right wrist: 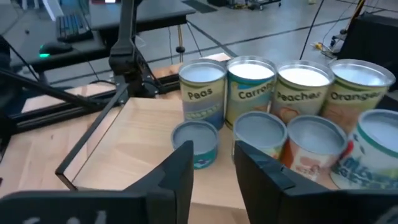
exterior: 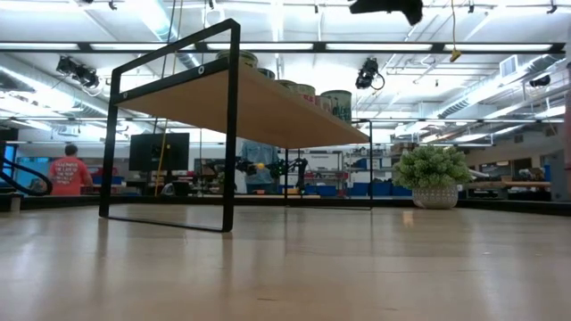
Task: Pick and place cans onto a shelf
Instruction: Return to Home Position
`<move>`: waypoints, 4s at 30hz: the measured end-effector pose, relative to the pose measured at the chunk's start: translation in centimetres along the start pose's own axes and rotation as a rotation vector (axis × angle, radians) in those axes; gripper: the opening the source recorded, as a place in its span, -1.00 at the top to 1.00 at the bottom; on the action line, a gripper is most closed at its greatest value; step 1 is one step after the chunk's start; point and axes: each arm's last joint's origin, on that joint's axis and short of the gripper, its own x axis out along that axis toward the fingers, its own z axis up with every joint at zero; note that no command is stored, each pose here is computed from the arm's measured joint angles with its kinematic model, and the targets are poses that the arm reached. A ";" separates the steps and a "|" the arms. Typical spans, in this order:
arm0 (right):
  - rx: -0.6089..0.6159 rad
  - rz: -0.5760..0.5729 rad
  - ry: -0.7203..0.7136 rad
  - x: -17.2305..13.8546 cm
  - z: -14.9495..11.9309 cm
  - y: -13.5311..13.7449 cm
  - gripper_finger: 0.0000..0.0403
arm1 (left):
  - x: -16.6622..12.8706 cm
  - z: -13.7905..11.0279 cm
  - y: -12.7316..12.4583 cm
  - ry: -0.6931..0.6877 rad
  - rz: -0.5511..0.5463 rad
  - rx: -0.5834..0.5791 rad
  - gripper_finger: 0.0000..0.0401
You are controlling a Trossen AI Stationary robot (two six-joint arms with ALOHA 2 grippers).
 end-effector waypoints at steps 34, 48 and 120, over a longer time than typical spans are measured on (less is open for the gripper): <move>0.556 0.230 -0.425 -6.5 -10.4 -7.5 0.98 | -1.9 -8.4 6.7 -0.290 0.030 -0.343 0.98; 0.635 0.233 -0.539 -7.1 -13.1 -8.8 0.99 | 0.1 -11.4 6.8 -0.239 0.038 -0.401 0.98; 0.772 0.257 -0.644 -7.6 -15.3 -10.0 0.84 | 6.1 -18.7 5.5 -0.344 -0.010 0.734 0.98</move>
